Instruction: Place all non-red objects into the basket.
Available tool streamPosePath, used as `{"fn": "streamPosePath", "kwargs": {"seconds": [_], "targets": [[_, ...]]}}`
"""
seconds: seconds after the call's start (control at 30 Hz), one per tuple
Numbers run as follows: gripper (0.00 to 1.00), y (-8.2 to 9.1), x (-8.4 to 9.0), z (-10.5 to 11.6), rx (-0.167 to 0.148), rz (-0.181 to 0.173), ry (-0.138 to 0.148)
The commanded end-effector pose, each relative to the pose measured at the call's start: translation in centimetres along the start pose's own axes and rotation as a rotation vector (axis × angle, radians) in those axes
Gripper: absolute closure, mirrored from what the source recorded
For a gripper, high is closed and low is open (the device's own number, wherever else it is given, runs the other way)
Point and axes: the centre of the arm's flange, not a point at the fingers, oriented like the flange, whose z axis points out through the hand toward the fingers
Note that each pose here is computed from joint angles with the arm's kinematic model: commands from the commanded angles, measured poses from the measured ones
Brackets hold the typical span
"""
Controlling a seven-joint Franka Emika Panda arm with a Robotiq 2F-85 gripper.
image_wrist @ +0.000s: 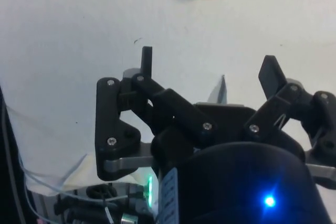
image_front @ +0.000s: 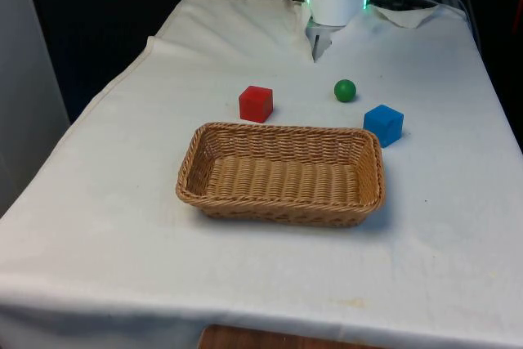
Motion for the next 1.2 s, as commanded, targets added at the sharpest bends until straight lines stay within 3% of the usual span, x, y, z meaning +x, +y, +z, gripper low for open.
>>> {"fn": "streamPosePath", "kwargs": {"seconds": [0.0,0.2,0.23,0.27,0.53,0.57,0.6,0.83,0.87,0.97,1.17], "targets": [[0.0,-0.2,-0.2,0.3,0.009,-0.001,0.006],[0.0,-0.3,-1.3,2.3,0.026,-0.01,0.006],[0.0,-0.3,-1.3,2.3,0.013,-0.009,0.001],[0.0,-0.4,-1.4,2.6,0.029,-0.011,0.007],[0.0,-0.4,-2.5,4.9,0.063,-0.021,0.01],[0.0,-0.3,-2.4,4.7,0.049,-0.02,0.002],[0.0,-0.4,-2.5,5.1,0.066,-0.022,0.01],[0.0,-0.3,-2.8,7.2,0.088,-0.029,0.009],[0.0,-0.2,-2.8,7.0,0.076,-0.028,0.003],[0.0,-0.3,-2.6,8.1,0.086,-0.036,0.009],[0.0,-0.4,-1.9,10.4,0.063,-0.058,0.014]]}}
